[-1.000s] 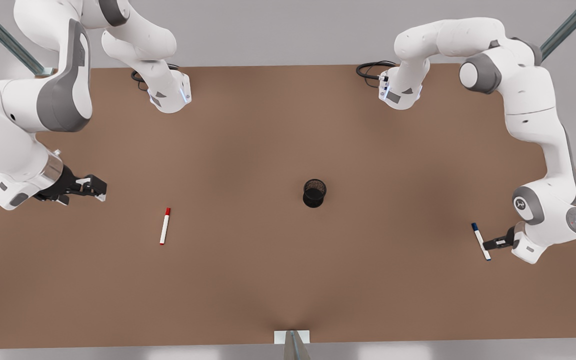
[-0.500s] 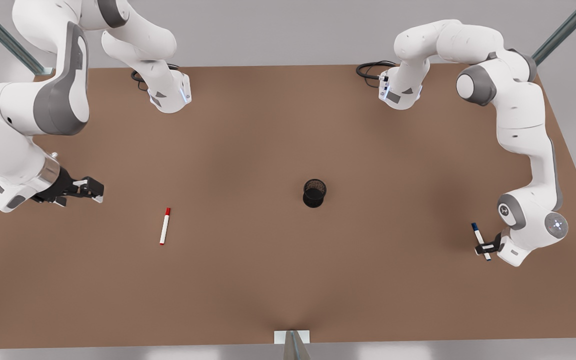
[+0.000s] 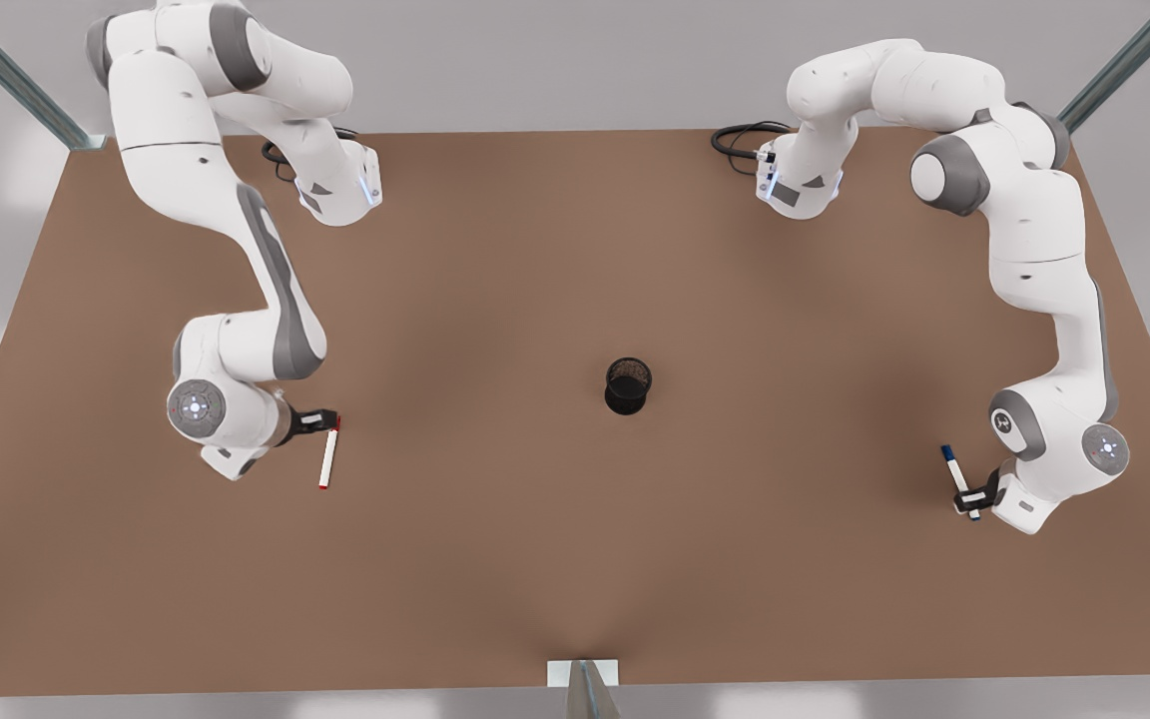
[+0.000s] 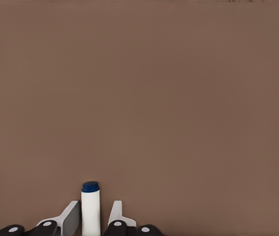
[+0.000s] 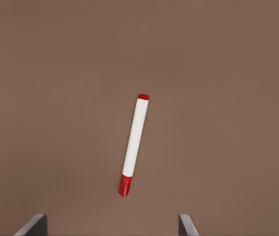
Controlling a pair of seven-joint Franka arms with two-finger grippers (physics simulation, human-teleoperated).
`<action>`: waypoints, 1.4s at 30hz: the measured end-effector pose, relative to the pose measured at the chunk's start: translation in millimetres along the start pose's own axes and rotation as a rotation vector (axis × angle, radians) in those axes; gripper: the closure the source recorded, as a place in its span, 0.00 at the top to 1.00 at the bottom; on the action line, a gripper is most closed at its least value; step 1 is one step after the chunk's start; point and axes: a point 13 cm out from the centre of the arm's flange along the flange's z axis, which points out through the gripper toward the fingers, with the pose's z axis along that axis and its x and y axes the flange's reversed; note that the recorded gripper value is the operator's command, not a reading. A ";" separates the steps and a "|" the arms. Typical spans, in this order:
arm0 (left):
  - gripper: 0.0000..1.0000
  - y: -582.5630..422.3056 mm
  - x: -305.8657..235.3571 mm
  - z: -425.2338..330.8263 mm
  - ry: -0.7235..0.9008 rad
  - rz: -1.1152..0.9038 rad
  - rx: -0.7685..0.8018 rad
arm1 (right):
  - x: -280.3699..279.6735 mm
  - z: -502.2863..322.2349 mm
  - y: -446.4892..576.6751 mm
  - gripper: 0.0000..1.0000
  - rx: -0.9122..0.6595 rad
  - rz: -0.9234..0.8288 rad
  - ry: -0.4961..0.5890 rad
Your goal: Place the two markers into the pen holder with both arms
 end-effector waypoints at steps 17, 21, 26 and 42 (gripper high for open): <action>0.21 -88.3 -31.7 -106.9 -0.068 0.054 0.093 | -83.0 81.8 -14.8 0.73 -0.017 0.127 -0.230; 0.21 -240.6 -12.8 -199.3 -0.031 0.137 0.338 | -85.4 87.5 -15.6 0.68 -0.019 0.141 -0.239; 0.21 -457.4 58.5 -242.5 0.080 0.279 0.662 | -85.0 99.0 -19.3 0.64 -0.020 0.157 -0.236; 0.21 -590.9 152.7 -227.9 -0.137 0.181 1.076 | -81.1 103.7 -16.1 0.40 -0.006 0.152 -0.229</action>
